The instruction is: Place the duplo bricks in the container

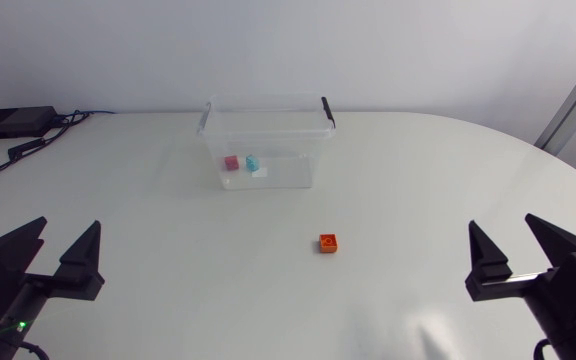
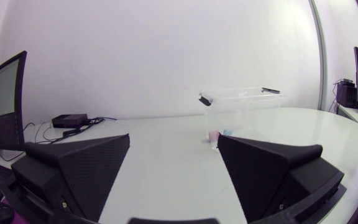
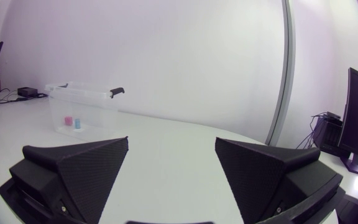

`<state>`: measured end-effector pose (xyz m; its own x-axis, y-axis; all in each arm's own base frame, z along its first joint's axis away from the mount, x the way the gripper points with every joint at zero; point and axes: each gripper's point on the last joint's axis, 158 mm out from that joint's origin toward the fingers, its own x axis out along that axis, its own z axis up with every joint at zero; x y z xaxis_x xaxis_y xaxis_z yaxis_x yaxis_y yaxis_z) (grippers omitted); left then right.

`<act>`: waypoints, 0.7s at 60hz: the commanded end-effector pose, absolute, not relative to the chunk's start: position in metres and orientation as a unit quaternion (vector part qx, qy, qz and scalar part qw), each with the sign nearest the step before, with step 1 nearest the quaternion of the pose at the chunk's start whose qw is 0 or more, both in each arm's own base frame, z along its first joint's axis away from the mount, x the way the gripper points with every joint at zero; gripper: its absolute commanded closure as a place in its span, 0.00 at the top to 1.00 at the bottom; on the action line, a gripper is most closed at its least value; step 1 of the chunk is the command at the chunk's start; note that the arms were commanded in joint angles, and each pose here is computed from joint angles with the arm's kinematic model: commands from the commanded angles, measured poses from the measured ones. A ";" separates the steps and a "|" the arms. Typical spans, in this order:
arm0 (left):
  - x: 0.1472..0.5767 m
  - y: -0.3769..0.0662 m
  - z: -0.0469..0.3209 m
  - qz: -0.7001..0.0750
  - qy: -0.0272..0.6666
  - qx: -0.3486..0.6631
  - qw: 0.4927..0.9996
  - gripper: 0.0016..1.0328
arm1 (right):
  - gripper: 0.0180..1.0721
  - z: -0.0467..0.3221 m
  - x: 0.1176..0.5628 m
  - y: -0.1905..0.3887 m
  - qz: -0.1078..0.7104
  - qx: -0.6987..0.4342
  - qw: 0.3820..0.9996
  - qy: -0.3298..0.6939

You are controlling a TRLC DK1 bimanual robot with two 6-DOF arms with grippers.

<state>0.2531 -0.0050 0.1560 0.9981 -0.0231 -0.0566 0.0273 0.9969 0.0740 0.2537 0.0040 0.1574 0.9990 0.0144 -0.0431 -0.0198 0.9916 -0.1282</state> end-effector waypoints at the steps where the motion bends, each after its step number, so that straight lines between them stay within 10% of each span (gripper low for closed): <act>1: 0.253 -0.005 0.152 -0.013 0.027 0.033 0.999 0.96 | 0.96 0.149 0.254 -0.001 0.001 -0.073 0.997 0.029; 42: 0.253 -0.005 0.152 -0.013 0.027 0.033 0.999 0.96 | 0.96 0.212 0.272 0.033 0.045 0.037 0.973 0.221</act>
<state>0.2531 -0.0050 0.1560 0.9981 -0.0231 -0.0566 0.0273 0.9969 0.0740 0.2620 0.0240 0.2122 0.9342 0.0835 -0.3470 -0.0841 0.9964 0.0132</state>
